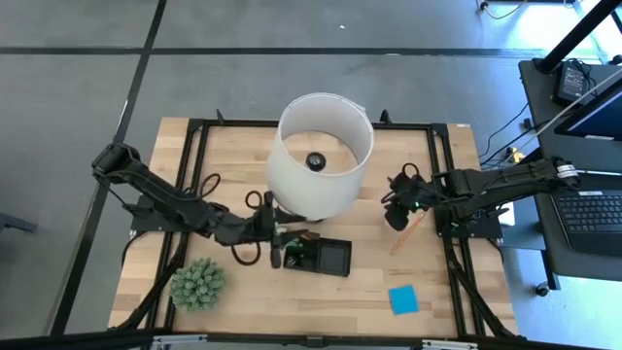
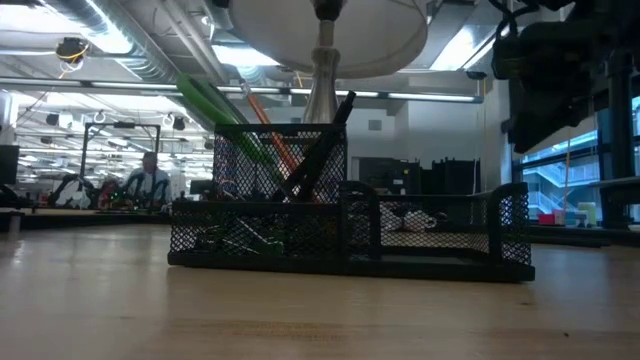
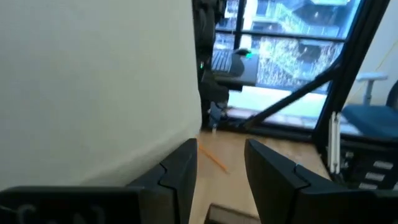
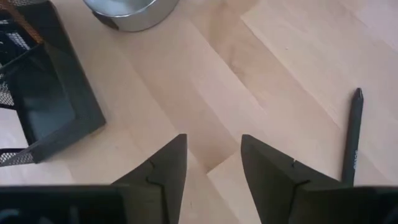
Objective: Pick and place office supplies into organizer
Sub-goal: Put the black pen into the black desk organizer
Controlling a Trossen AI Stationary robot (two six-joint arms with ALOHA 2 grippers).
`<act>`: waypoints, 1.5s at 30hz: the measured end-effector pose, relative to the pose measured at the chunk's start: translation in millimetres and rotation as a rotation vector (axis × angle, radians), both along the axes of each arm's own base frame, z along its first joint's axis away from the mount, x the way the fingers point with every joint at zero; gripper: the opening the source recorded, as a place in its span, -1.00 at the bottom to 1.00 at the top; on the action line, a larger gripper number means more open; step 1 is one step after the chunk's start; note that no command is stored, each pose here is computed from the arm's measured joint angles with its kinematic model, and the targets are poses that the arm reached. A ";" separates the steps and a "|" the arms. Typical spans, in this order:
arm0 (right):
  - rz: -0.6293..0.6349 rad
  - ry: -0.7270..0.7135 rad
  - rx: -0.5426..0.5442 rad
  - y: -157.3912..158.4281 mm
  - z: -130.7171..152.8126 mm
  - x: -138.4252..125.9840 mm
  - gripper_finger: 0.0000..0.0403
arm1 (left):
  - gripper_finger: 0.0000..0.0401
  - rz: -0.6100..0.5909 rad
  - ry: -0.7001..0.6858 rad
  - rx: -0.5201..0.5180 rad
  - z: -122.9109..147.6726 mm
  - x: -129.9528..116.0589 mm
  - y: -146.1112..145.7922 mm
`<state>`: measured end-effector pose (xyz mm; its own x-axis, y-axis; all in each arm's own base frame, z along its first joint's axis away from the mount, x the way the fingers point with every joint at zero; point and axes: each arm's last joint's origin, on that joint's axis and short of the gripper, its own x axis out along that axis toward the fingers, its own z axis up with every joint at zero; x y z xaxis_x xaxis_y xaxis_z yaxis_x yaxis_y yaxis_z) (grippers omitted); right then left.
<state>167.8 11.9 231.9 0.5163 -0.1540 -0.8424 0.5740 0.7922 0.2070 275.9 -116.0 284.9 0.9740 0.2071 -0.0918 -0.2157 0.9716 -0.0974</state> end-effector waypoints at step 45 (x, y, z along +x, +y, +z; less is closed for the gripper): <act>-0.029 0.001 -0.023 -1.0 -0.1 -0.6 -0.24 | -0.37 -0.457 0.062 -0.313 49.9 -84.5 -1.9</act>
